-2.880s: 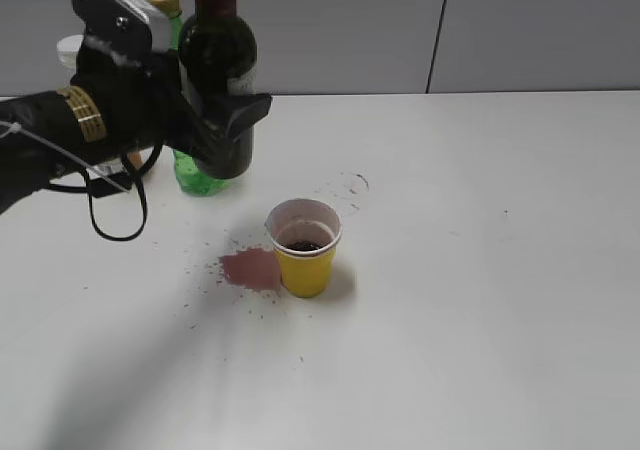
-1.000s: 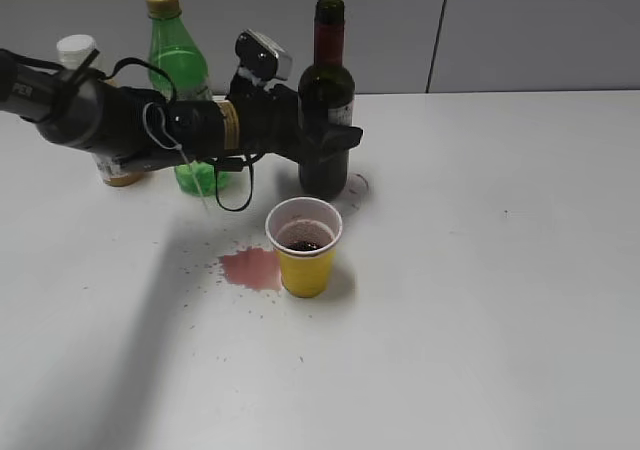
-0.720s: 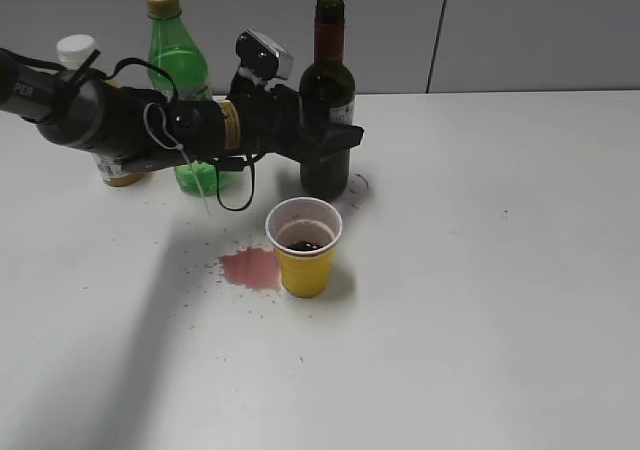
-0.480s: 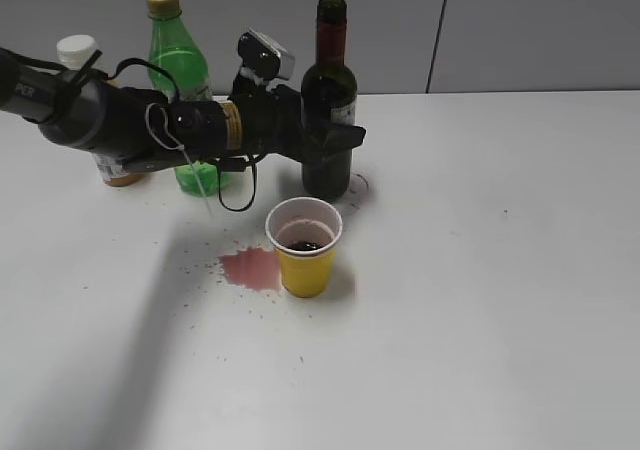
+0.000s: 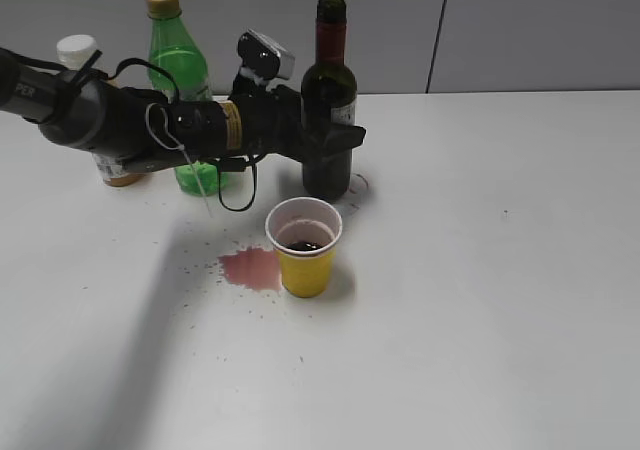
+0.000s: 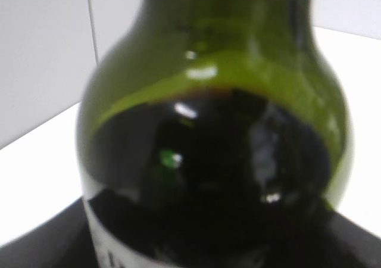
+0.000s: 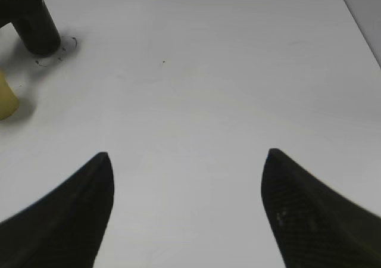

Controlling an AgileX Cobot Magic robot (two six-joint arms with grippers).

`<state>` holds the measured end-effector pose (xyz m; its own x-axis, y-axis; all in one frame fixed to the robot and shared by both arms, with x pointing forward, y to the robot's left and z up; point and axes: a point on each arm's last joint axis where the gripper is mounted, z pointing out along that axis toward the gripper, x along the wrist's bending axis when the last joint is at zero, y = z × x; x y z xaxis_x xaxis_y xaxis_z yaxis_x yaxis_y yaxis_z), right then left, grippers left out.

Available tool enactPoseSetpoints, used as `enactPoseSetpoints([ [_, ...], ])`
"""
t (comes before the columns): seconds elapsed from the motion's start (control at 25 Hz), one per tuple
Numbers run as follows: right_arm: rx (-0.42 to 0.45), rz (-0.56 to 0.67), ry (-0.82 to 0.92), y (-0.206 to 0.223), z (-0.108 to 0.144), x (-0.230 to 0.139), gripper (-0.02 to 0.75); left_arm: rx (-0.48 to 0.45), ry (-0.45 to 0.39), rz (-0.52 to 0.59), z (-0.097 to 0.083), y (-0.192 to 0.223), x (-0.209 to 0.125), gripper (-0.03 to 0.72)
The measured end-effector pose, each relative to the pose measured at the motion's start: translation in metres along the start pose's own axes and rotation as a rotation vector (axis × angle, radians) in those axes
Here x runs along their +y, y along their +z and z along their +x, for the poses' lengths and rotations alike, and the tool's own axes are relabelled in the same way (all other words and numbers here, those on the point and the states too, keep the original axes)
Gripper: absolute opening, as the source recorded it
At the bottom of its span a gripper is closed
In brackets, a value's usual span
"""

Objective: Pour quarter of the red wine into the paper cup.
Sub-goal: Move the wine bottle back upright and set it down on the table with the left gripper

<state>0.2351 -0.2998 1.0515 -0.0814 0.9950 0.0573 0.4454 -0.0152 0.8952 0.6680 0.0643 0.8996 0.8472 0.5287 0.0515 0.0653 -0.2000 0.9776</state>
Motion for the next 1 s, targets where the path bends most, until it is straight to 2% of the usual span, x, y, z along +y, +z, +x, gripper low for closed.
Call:
enactPoseSetpoints([
  [0.52, 0.000, 0.000, 0.000, 0.000, 0.000, 0.000, 0.586, 0.002, -0.004, 0.005, 0.000, 0.000, 0.000, 0.548],
  [0.76, 0.000, -0.001, 0.000, 0.000, 0.000, 0.000, 0.586, -0.014, 0.007, -0.046, 0.000, 0.000, 0.010, 0.597],
  [1.0, 0.000, -0.001, 0.000, 0.000, 0.000, 0.000, 0.586, -0.021, 0.014, -0.049, -0.001, 0.000, 0.012, 0.605],
])
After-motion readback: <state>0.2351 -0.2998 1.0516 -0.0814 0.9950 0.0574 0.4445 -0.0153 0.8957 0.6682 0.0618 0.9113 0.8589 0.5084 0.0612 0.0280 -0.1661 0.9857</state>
